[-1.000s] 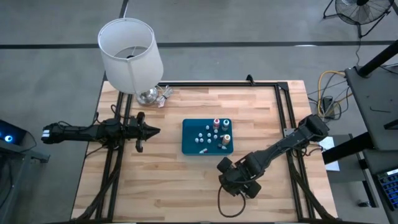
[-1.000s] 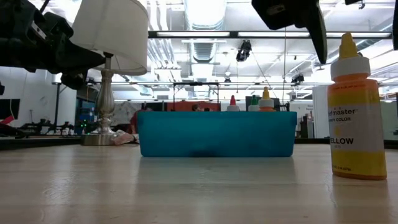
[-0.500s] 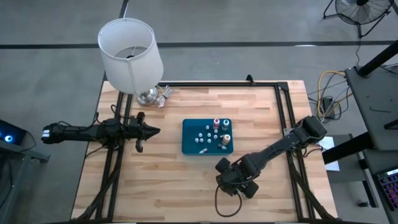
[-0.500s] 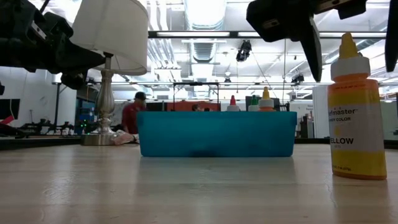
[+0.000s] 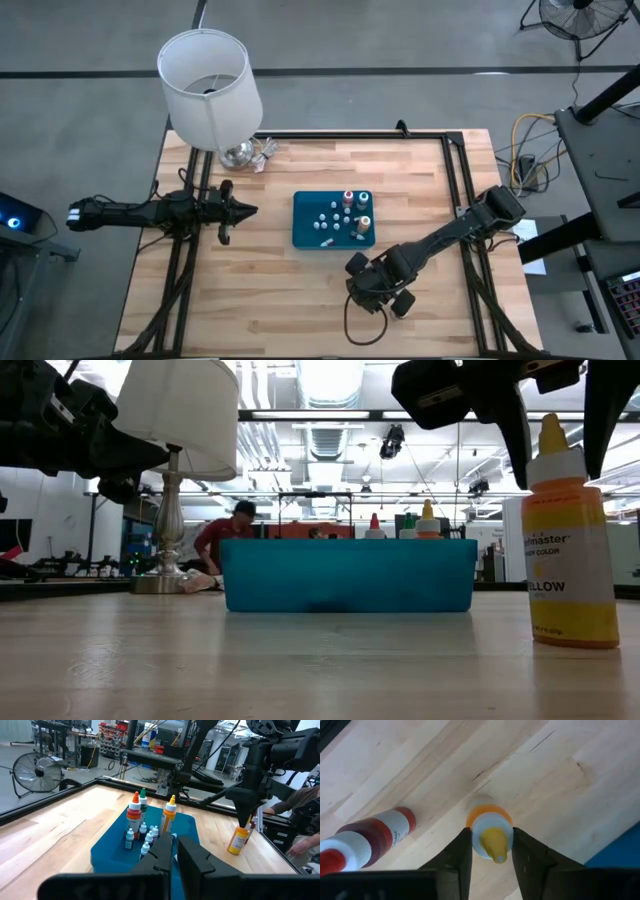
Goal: Pick & Place food coloring
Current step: Put the large yellow food coloring bottle into the blue bin
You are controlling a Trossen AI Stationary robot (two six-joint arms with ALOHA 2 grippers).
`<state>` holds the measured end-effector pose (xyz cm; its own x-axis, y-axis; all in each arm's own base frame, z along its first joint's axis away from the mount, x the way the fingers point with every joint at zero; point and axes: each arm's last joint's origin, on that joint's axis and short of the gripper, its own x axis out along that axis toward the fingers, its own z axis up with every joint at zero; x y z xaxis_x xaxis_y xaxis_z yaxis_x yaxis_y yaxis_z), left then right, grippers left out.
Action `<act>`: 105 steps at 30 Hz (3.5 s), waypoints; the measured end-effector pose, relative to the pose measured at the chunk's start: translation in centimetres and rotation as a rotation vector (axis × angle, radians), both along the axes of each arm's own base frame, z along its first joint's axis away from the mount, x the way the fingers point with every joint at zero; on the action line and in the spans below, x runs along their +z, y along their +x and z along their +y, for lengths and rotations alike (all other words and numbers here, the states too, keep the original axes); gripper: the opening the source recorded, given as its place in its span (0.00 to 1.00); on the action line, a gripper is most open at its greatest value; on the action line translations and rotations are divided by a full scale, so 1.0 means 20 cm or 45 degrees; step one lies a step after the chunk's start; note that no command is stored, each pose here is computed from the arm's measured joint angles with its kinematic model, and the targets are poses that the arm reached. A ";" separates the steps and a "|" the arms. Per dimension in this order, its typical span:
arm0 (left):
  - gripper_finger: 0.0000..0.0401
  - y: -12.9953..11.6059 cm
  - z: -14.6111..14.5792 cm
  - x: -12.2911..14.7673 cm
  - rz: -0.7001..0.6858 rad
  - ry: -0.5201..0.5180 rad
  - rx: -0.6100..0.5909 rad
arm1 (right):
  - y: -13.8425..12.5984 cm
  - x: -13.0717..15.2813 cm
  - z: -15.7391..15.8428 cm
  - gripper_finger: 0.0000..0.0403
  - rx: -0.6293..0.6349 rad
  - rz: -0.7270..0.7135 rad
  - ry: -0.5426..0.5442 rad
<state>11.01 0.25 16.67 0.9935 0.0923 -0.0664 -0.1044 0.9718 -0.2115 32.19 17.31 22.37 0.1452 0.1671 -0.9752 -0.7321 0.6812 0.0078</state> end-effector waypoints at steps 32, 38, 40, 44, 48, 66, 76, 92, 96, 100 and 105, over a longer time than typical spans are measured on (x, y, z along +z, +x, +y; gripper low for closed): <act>0.00 0.00 0.00 0.00 0.000 0.000 0.001 | 0.14 0.50 -0.37 0.25 -0.248 -0.263 0.086; 0.00 0.00 0.00 0.00 0.000 0.000 0.000 | 0.17 0.48 -0.52 0.25 -0.352 -0.257 0.073; 0.00 0.00 0.00 0.00 0.000 0.000 0.000 | 0.18 0.48 -0.57 0.25 -0.400 -0.250 0.072; 0.00 0.00 0.00 0.00 0.000 0.000 0.000 | 0.19 0.46 -0.66 0.25 -0.520 -0.217 0.074; 0.00 0.00 0.00 0.00 0.000 0.000 0.000 | 0.19 0.46 -0.74 0.25 -0.582 -0.205 0.066; 0.00 0.00 0.00 0.00 0.000 0.000 0.001 | 0.17 0.33 -0.82 0.25 -0.507 -0.121 0.007; 0.00 0.00 0.00 0.00 0.000 0.000 0.000 | 0.17 0.28 -0.79 0.25 -0.450 -0.108 -0.006; 0.00 0.00 0.00 0.00 -0.002 0.000 0.001 | 0.25 0.13 -0.76 0.25 -0.402 -0.056 -0.095; 0.00 0.00 0.00 0.00 -0.001 0.000 0.001 | 0.26 0.11 -0.76 0.25 -0.404 -0.043 -0.099; 0.00 0.00 0.00 0.00 0.000 0.000 0.000 | 0.28 0.08 -0.76 0.25 -0.412 -0.046 -0.096; 0.00 0.00 0.00 0.00 0.000 0.000 0.000 | 0.31 0.04 -0.76 0.25 -0.417 -0.044 -0.096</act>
<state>11.01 0.25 16.67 0.9935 0.0925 -0.0660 -0.1046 0.9717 -0.2118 38.44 2.16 23.12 0.2127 0.0339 -0.9765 -0.4729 0.8781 -0.0725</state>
